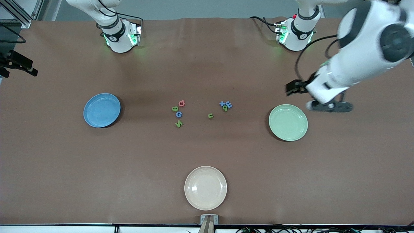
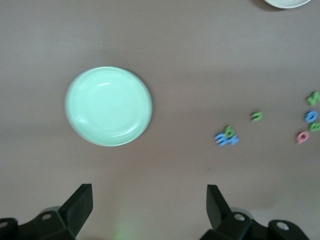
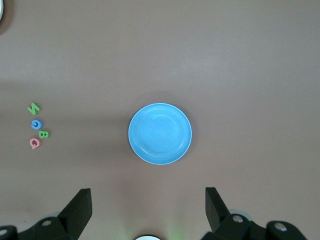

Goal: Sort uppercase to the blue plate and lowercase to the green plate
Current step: 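Move the left gripper toward the pile of foam letters, then grasp the green lowercase s with the left gripper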

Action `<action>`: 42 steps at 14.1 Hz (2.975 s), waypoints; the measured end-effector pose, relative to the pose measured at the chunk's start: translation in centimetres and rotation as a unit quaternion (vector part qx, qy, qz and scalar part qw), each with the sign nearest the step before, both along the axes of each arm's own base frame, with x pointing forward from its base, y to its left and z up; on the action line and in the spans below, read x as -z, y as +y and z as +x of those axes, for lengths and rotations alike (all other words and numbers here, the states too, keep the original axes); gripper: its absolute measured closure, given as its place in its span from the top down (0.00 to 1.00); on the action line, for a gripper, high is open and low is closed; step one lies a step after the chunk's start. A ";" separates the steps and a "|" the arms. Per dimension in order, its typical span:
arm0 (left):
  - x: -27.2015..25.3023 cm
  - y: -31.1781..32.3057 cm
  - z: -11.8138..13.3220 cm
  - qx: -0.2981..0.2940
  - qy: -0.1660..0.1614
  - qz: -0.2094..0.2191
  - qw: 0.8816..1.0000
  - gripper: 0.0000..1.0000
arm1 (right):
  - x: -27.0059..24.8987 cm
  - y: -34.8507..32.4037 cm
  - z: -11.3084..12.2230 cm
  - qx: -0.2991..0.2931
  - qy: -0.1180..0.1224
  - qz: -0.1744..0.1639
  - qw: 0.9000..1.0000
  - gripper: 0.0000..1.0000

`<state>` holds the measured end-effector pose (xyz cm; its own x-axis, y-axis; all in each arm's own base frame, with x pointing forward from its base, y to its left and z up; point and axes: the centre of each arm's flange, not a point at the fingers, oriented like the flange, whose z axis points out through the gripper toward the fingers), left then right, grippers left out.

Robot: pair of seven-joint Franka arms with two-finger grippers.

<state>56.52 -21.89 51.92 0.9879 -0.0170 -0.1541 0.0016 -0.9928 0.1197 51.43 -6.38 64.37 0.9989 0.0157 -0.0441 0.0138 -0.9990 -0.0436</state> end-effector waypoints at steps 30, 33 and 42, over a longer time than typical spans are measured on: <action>33.9 -29.0 -7.6 -0.149 -0.020 0.049 0.987 0.58 | 7.1 -0.8 5.6 0.004 0.012 -0.016 1.000 1.00; 34.4 -28.9 -7.5 -0.150 -0.021 0.048 0.987 0.54 | 9.6 -1.3 7.0 0.001 0.024 -0.039 0.999 1.00; 34.4 -28.9 -7.4 -0.151 -0.021 0.048 0.987 0.27 | 10.0 4.1 7.3 0.101 0.036 -0.044 0.993 1.00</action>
<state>49.11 -50.76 17.49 0.9512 0.2922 -0.0995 0.2966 -0.9545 0.0316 58.74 -2.28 54.36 0.9755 -0.1920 -0.1077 -0.1874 -0.9809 0.0512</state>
